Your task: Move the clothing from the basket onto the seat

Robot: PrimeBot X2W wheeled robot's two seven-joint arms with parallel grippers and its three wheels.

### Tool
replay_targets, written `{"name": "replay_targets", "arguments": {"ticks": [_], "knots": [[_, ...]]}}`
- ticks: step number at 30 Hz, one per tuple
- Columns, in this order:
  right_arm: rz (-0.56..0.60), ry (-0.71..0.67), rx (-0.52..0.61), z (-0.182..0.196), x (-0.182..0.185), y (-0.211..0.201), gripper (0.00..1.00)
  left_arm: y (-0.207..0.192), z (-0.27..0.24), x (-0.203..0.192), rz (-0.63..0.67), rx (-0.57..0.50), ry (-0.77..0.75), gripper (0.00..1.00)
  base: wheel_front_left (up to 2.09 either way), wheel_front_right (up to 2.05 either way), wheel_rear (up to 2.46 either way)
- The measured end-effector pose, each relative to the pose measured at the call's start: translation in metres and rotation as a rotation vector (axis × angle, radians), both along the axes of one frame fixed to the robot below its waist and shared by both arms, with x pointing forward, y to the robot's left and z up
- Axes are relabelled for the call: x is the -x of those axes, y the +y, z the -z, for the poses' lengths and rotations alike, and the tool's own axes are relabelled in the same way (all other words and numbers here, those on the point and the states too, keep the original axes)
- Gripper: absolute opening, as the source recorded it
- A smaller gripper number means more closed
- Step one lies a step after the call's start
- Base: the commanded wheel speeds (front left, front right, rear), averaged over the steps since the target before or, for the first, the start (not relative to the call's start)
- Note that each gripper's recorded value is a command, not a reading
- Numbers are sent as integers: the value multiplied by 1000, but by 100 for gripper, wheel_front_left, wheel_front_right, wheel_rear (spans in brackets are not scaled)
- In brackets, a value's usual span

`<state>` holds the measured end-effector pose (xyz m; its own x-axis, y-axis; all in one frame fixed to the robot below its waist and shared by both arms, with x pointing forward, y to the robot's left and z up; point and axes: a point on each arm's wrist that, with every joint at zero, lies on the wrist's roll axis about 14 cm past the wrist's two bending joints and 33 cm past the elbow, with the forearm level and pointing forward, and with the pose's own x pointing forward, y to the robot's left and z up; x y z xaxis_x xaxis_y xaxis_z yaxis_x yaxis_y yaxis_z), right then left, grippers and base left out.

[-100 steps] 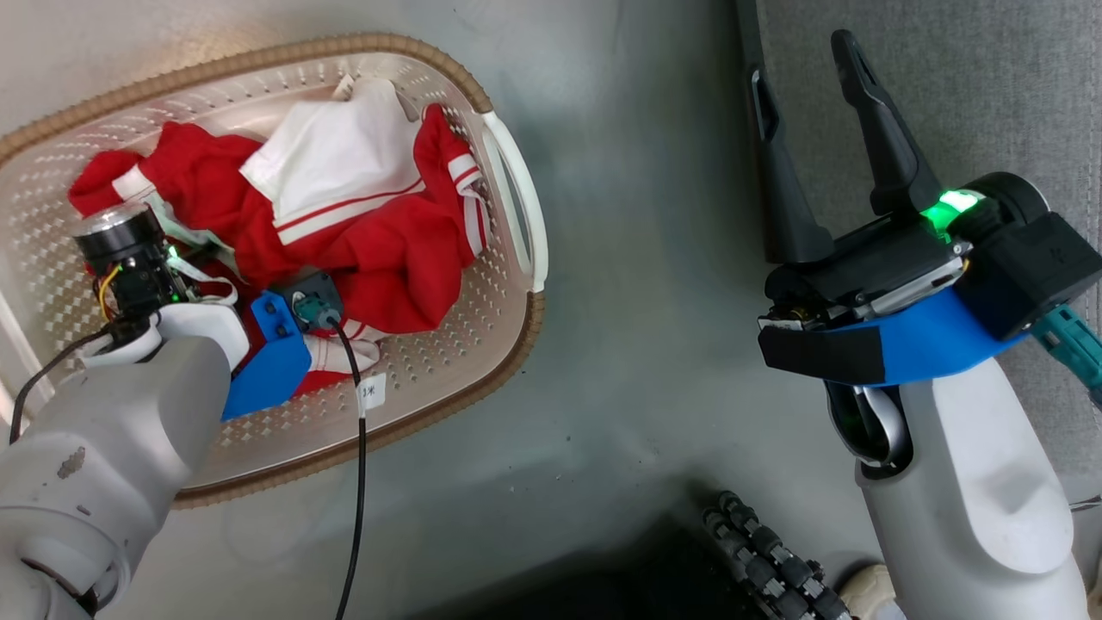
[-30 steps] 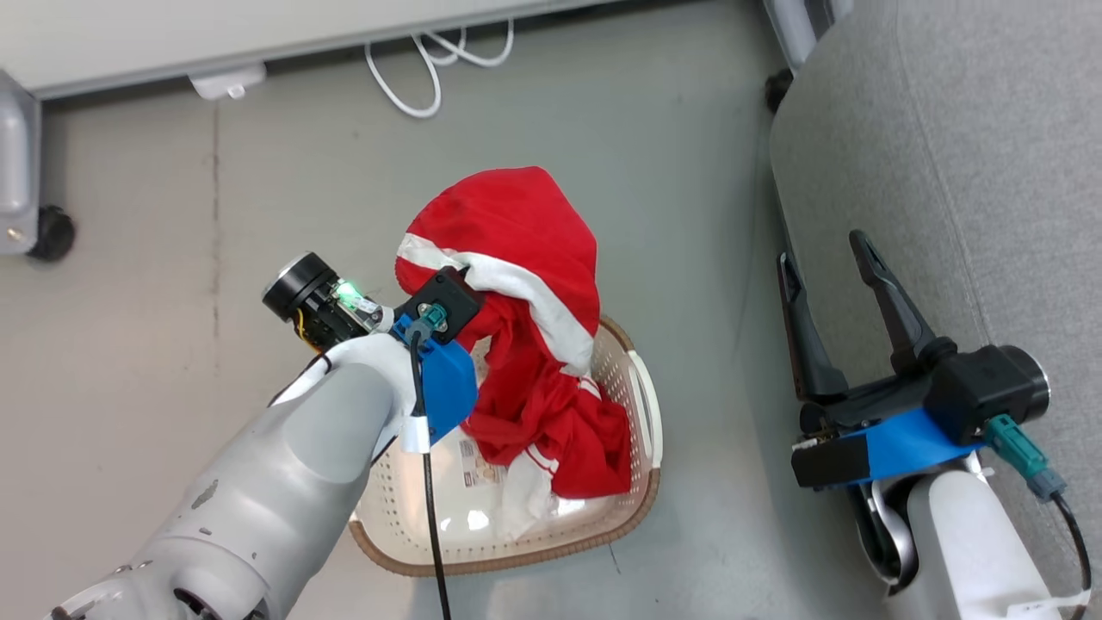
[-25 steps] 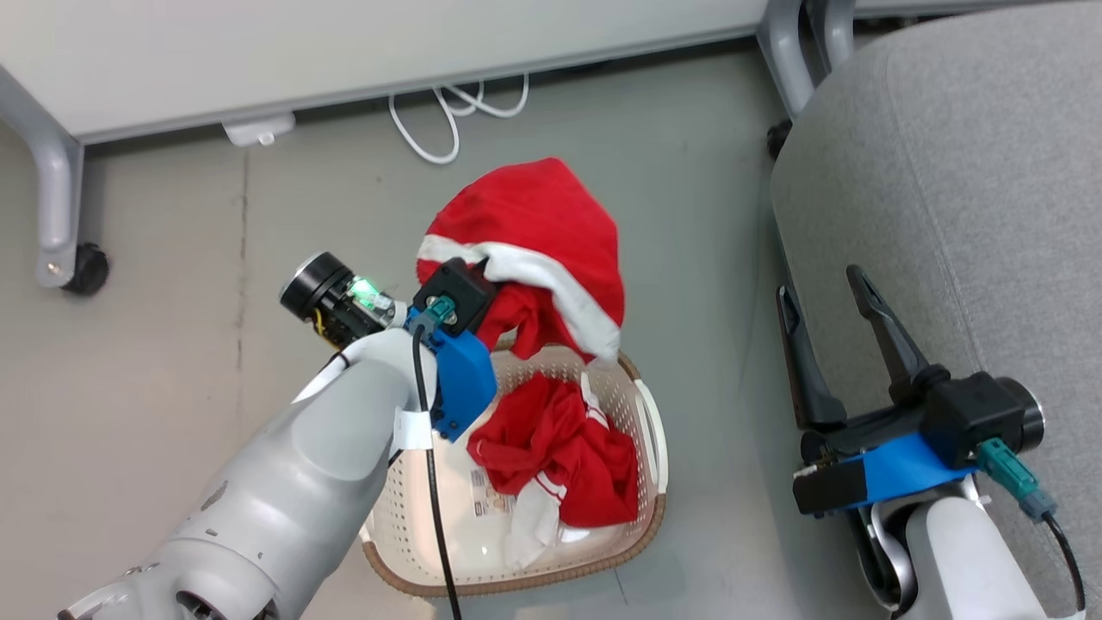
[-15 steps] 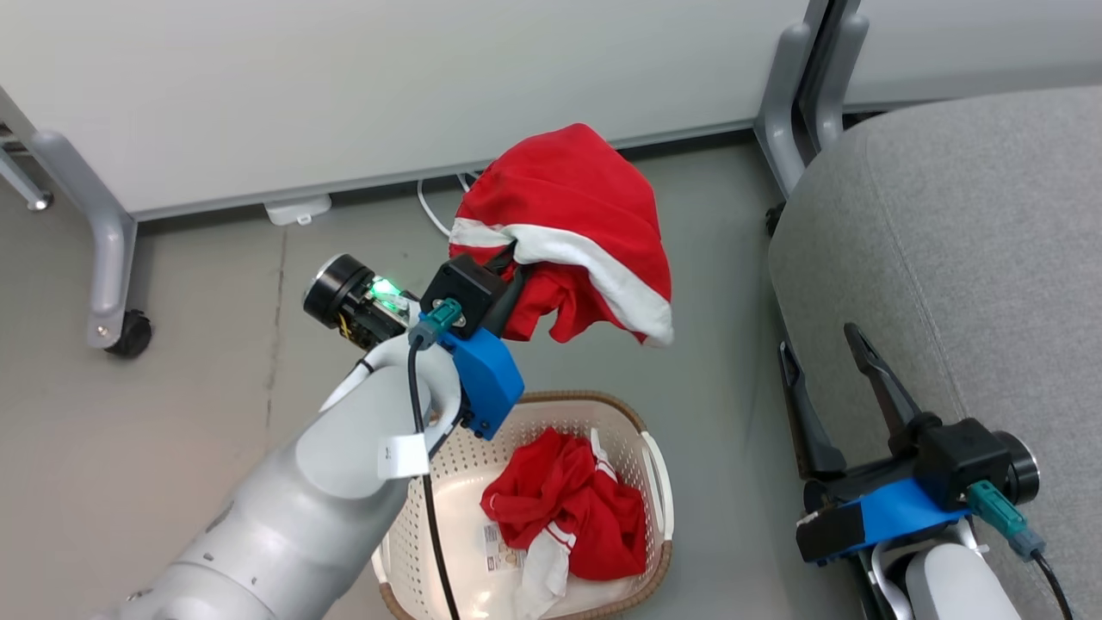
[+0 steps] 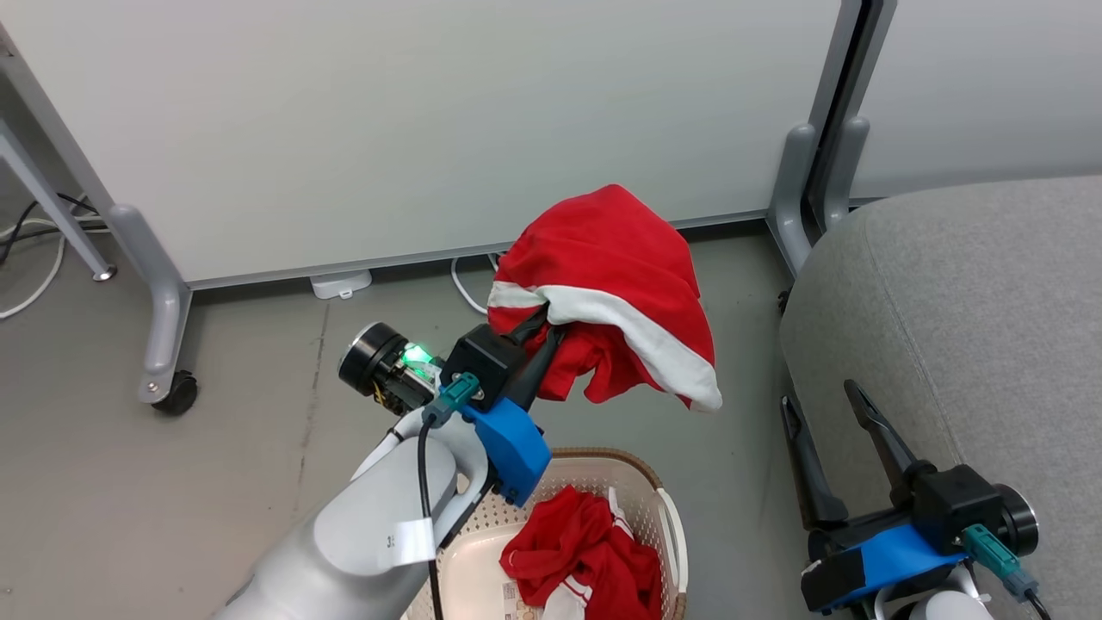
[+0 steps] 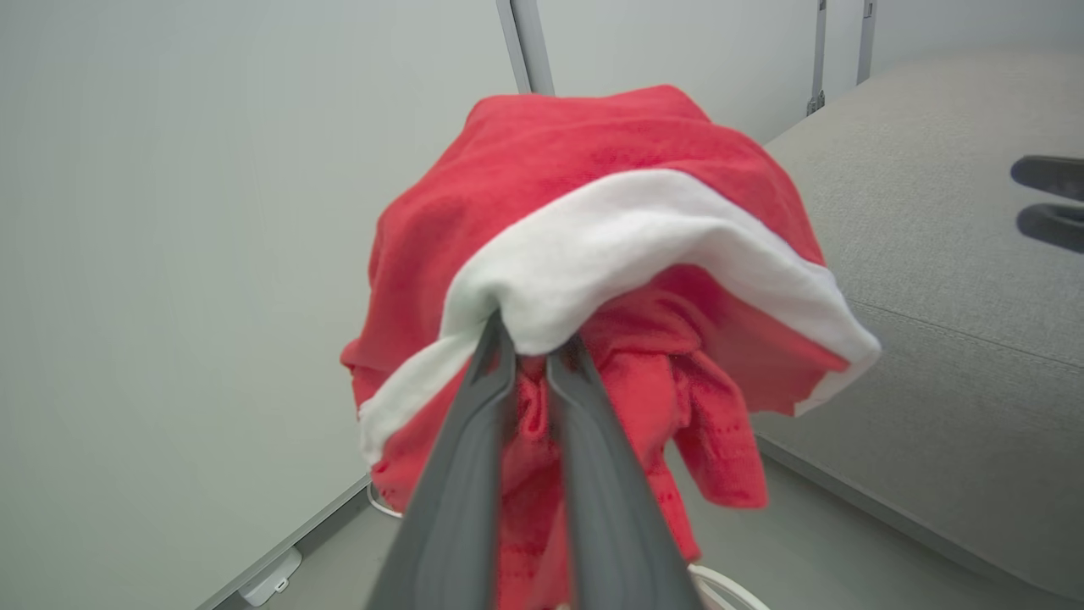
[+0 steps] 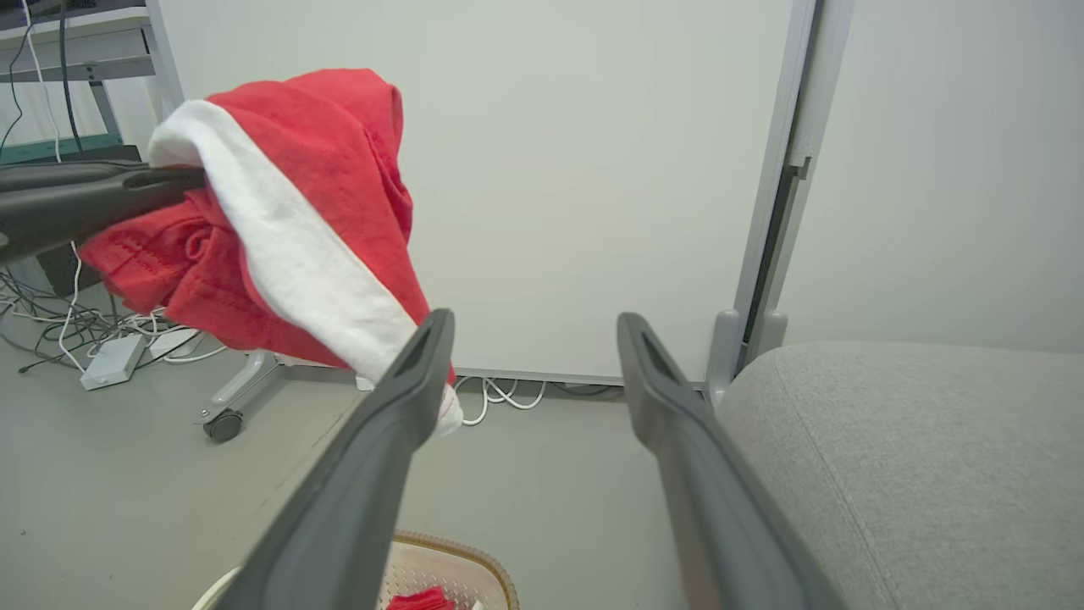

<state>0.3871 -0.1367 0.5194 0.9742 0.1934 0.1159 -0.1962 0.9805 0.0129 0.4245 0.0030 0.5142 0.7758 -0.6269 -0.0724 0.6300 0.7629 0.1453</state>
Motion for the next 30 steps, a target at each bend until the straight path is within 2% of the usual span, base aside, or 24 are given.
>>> {"name": "replay_targets", "arguments": {"ticks": [14, 24, 30], "knots": [[-64, -9, -1, -3, -4, 22, 100, 5, -5, 4, 1, 3, -31, 0, 0, 0, 0], [-199, -52, 61, -16, -23, 66, 100, 2, -2, 2, 16, 0, -26, 0, 0, 0, 0], [-246, -53, 107, -17, -40, 75, 100, -3, -3, 3, 32, 1, -34, 0, 0, 0, 0]]}}
